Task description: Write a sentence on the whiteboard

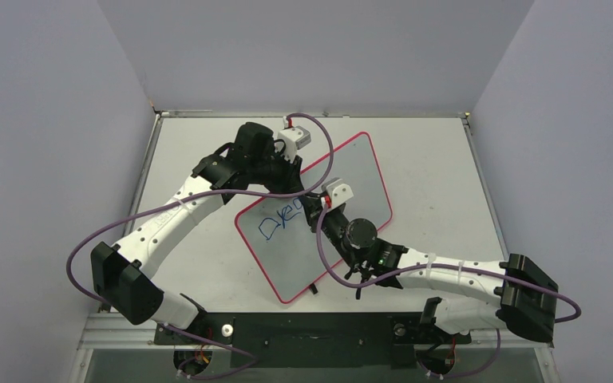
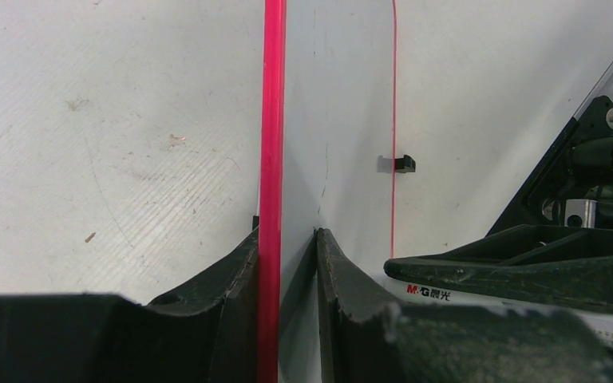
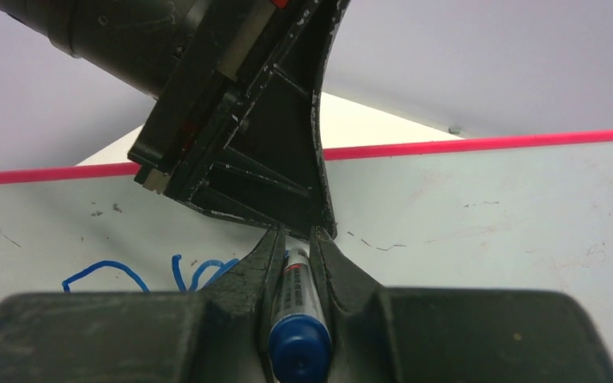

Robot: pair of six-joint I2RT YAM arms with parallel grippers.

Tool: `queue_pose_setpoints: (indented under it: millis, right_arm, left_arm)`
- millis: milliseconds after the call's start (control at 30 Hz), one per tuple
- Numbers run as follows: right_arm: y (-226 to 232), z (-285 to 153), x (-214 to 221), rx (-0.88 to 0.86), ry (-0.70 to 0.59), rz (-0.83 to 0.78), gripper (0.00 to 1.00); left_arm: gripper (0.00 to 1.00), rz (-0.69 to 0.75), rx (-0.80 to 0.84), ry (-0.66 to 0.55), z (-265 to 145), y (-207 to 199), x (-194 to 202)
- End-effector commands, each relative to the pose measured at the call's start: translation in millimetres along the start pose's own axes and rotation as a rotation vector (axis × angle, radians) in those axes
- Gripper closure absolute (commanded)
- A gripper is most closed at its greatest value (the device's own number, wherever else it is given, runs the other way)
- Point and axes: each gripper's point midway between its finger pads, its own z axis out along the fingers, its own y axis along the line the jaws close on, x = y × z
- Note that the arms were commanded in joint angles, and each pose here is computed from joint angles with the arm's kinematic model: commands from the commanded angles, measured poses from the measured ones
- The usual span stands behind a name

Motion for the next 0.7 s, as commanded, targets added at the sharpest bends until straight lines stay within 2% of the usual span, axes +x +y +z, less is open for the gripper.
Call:
queue_pose_setpoints:
  millis: [0, 333, 667]
  right_arm:
    - [-7, -7, 12, 0.017, 0.022, 0.008, 1.0]
    - [-14, -24, 28, 0.024, 0.059, 0.035, 1.0]
    - [-23, -29, 10, 0.054, 0.028, 0.013, 1.0]
  left_arm:
    - [1.0, 0.089, -0.091, -0.1, -15, 15, -26]
    - [1.0, 0.089, -0.093, -0.1, -15, 15, -26]
    - [1.0, 0.091, -0.094, -0.107, -20, 14, -26]
